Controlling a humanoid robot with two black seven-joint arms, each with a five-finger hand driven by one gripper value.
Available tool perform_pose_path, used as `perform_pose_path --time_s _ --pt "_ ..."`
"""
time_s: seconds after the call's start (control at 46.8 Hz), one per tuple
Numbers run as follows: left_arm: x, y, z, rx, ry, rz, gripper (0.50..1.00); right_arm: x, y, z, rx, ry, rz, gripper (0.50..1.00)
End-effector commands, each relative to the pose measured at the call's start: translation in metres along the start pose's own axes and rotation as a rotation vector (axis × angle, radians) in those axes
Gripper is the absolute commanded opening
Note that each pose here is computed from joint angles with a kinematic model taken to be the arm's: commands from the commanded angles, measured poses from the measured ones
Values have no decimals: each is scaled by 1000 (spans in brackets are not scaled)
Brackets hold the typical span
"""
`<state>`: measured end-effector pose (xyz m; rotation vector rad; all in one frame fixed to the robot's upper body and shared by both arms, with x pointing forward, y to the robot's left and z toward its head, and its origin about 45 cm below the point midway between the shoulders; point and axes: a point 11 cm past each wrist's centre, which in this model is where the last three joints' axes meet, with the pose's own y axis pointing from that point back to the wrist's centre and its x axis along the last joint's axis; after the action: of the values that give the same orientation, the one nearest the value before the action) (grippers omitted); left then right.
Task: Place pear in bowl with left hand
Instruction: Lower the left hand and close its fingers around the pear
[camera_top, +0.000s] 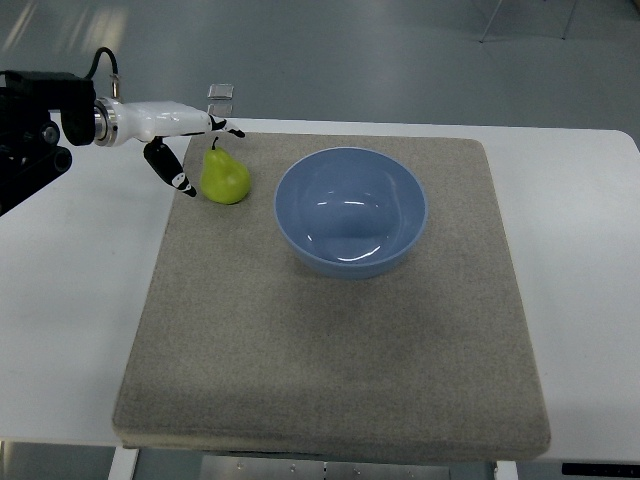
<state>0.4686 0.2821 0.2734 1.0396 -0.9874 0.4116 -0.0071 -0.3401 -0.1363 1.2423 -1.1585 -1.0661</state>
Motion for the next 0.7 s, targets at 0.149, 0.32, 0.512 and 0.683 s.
perform_pose_path --time_s 0.149,0.32,0.512,0.683 --pt "0 -12 6 -2 -24 33 973 0 0 0 0 0 0 926" --pt "0 -14 4 9 -17 35 975 0 0 0 0 0 0 924" --pt "-2 -18 3 13 -10 50 975 0 0 0 0 0 0 924" --pt "-2 -19 0 22 0 57 975 0 0 0 0 0 0 924"
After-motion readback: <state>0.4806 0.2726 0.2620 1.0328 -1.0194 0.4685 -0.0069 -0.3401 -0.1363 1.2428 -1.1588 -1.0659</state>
